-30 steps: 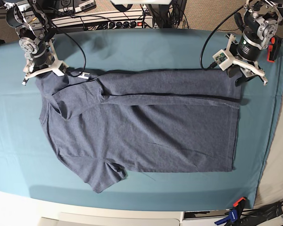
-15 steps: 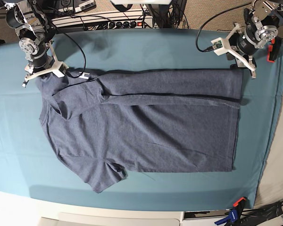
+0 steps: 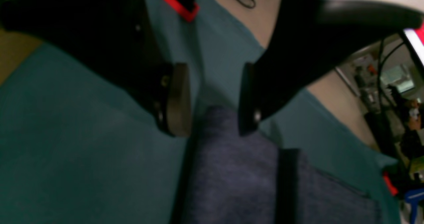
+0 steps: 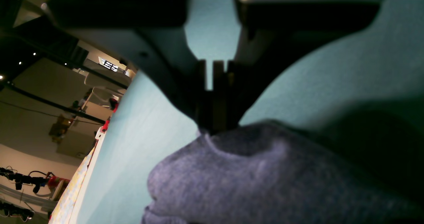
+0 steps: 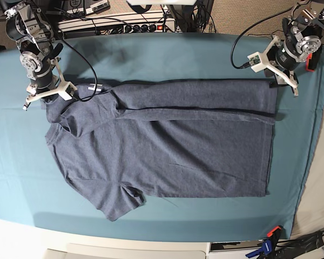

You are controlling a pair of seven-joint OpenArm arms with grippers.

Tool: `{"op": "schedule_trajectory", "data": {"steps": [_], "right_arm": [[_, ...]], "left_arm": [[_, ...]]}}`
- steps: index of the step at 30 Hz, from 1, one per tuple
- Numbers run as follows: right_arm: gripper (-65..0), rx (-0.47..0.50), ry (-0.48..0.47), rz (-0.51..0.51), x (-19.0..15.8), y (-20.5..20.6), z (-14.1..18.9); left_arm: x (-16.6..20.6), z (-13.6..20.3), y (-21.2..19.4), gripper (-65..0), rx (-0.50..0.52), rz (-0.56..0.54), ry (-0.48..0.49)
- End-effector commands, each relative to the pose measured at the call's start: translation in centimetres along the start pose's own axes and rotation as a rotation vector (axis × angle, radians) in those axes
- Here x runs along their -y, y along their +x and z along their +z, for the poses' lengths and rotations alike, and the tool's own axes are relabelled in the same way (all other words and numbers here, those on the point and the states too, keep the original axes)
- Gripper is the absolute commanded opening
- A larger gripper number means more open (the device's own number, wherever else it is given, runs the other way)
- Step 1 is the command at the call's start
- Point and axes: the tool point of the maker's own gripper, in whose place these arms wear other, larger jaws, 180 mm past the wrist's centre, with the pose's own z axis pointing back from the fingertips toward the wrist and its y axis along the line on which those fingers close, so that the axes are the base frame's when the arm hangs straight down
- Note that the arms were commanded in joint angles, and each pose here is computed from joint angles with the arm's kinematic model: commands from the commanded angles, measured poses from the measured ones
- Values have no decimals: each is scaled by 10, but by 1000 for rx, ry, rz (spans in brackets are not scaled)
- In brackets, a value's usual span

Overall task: Fold the T-shirt properly
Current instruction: 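Regrasp the folded collar edge with both grippers, then drag the folded edge with both grippers toward the robot to flatten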

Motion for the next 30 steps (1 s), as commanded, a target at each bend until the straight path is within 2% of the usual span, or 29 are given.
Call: {"op": "schedule_trajectory", "data": {"steps": [1, 9, 12, 15, 20, 21, 25, 30], "right_arm": [[-650, 2, -46, 11, 17, -1, 1], [-650, 2, -46, 11, 17, -1, 1], [-650, 2, -46, 11, 17, -1, 1], [-650, 2, -46, 11, 17, -1, 1], [-650, -3, -46, 11, 17, -2, 1], [-650, -3, -46, 11, 17, -2, 1], [-650, -9, -46, 10, 17, -3, 1], [-650, -17, -47, 11, 17, -5, 1]], "left_arm": [[-8, 2, 2, -394, 24, 0, 19], [-5, -6, 4, -395, 47, 30, 23], [-13, -13, 3, -407, 38, 53, 68], [-16, -20, 5, -409, 34, 17, 95], [-1, -33, 11, -410, 40, -28, 53], [0, -34, 13, -419, 44, -37, 48], [5, -35, 17, -527, 54, -52, 36], [3, -34, 7, -579, 6, -60, 38]]}}
